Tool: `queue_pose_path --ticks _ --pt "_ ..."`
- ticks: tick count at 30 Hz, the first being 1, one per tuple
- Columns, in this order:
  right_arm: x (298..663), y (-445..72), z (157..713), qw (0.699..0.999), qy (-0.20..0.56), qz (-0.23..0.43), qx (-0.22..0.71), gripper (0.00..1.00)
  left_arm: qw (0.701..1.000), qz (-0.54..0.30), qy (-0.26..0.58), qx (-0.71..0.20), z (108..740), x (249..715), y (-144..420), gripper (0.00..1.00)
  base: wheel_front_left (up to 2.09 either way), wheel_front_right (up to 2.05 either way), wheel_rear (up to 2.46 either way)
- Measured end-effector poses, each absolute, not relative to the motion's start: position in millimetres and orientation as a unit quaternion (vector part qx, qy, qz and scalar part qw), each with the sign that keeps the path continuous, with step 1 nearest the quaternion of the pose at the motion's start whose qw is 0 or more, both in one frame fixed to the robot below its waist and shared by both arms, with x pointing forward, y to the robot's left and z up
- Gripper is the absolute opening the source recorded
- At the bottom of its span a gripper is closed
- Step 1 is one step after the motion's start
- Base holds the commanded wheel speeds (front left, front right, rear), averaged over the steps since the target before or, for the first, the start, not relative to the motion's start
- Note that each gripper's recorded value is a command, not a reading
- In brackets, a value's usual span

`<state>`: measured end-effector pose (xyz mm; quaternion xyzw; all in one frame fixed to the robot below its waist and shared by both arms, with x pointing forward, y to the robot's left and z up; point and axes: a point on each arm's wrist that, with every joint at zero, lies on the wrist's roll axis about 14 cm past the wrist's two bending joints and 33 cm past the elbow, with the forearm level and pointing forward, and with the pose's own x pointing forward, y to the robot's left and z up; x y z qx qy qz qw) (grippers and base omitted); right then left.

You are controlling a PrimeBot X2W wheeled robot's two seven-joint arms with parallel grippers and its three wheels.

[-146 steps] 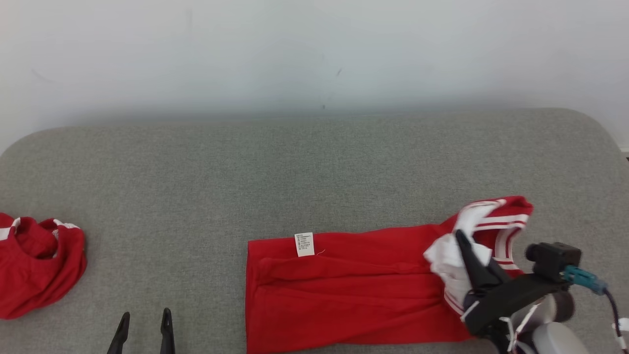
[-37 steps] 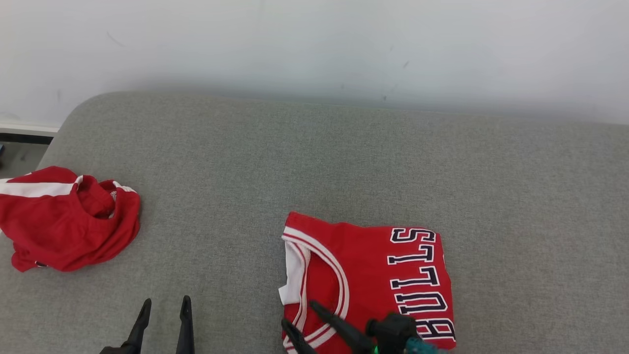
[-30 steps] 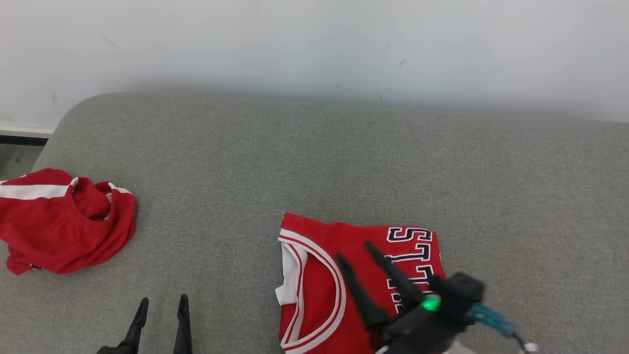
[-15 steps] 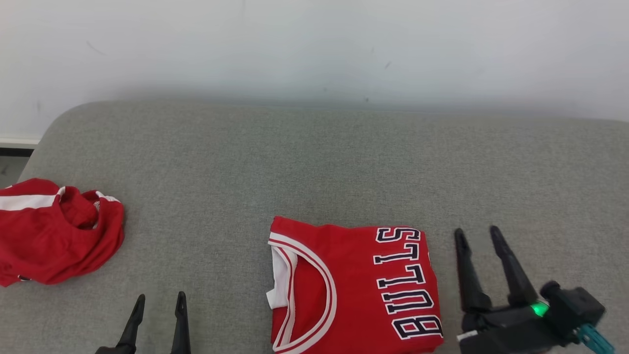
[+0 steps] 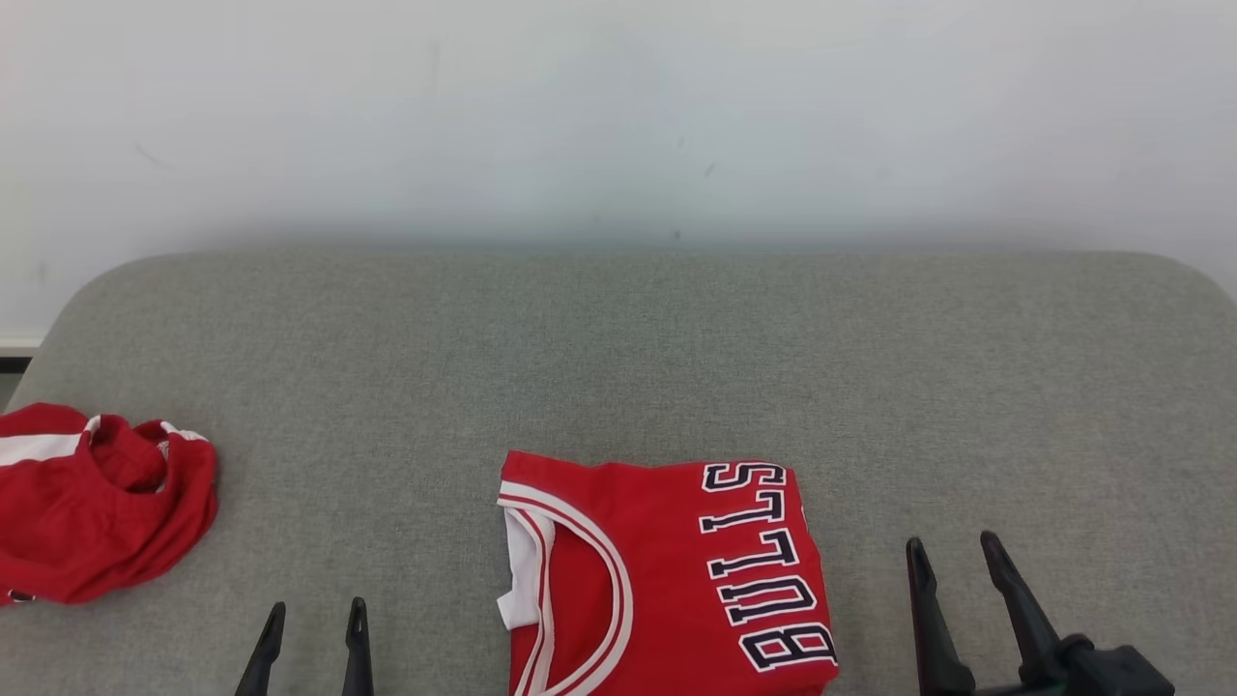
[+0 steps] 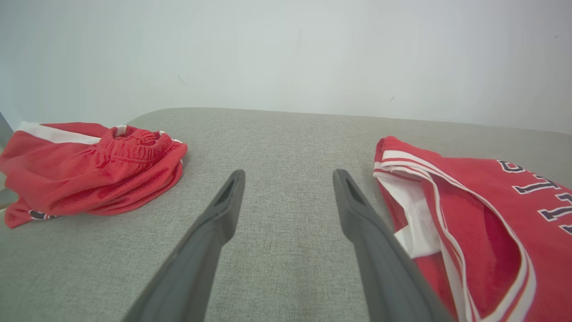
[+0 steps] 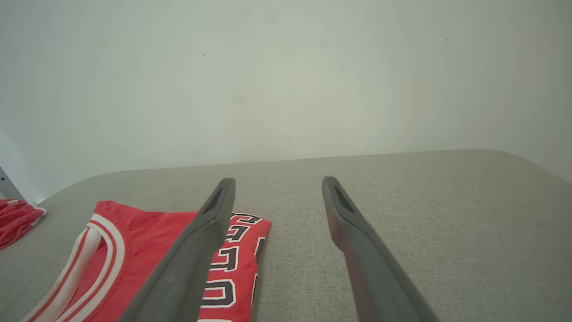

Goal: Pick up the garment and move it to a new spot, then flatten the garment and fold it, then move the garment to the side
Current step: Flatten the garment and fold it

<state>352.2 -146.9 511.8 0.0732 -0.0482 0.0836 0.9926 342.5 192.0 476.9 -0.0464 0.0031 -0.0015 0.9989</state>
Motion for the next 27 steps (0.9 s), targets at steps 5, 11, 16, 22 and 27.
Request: queue_pose_path --ticks 5,11,16,22,27 --pt "344 -155 504 0.995 -0.038 0.068 0.066 1.00 0.999 -0.010 -0.002 -0.040 480 343 186 1.00 0.00 0.00 0.00" --pt "338 -159 498 0.996 -0.029 0.060 0.066 1.00 0.999 -0.016 0.001 -0.038 479 342 182 1.00 0.00 0.00 0.00" --pt "333 -163 490 0.996 -0.017 0.053 0.070 1.00 0.999 -0.024 0.003 -0.033 478 343 177 1.00 0.00 0.00 0.00" --pt "331 -166 484 0.996 -0.008 0.046 0.074 1.00 0.999 -0.029 0.005 -0.027 477 345 174 1.00 0.00 0.00 0.00" --pt "331 -166 480 0.996 -0.001 0.045 0.074 1.00 0.999 -0.030 0.007 -0.024 475 346 174 1.00 0.00 0.00 0.00"
